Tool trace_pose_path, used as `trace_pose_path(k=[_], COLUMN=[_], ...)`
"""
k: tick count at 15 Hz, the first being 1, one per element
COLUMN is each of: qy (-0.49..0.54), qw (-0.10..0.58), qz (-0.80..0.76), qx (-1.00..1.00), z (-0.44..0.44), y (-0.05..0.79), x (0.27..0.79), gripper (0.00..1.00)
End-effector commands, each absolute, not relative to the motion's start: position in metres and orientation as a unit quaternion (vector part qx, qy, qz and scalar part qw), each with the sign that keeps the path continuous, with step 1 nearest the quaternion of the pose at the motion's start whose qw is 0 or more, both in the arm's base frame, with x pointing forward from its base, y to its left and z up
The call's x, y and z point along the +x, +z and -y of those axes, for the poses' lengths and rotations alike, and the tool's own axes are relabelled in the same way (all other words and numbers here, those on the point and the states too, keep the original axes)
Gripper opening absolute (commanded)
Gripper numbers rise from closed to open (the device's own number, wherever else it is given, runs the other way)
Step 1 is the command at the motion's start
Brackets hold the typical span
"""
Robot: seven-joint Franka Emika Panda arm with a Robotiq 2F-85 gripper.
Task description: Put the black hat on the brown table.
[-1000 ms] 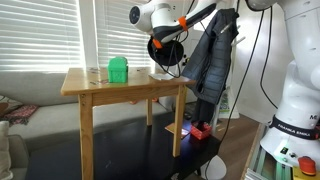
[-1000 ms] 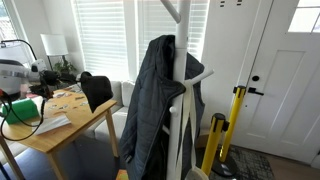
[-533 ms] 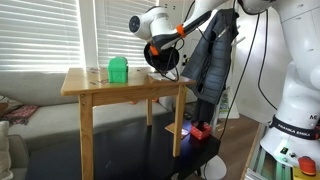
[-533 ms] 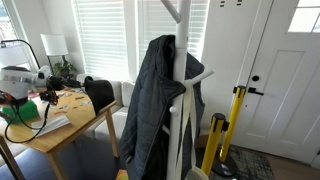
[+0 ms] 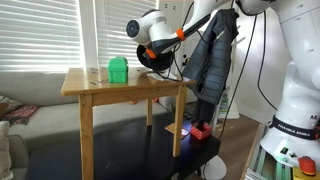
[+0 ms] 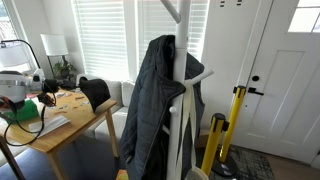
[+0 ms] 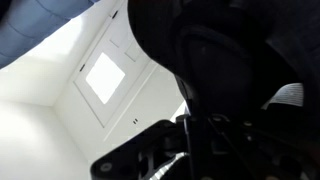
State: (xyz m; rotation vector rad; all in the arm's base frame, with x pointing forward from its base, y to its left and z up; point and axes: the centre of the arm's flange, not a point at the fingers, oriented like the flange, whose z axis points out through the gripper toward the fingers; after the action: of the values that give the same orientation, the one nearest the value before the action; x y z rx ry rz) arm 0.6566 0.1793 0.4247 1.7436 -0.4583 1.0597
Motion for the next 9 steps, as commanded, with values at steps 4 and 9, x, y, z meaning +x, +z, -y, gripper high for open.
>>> trace_pose_path(k=[4,9], qy=[0.335,0.275], qw=[0.444,0.403], qz=[0.113,0.088], qx=[0.823,0.869], z=[-0.206,-0.215], y=[0.410,0.410], x=[0.634,0.629], gripper=[0.01,0.01])
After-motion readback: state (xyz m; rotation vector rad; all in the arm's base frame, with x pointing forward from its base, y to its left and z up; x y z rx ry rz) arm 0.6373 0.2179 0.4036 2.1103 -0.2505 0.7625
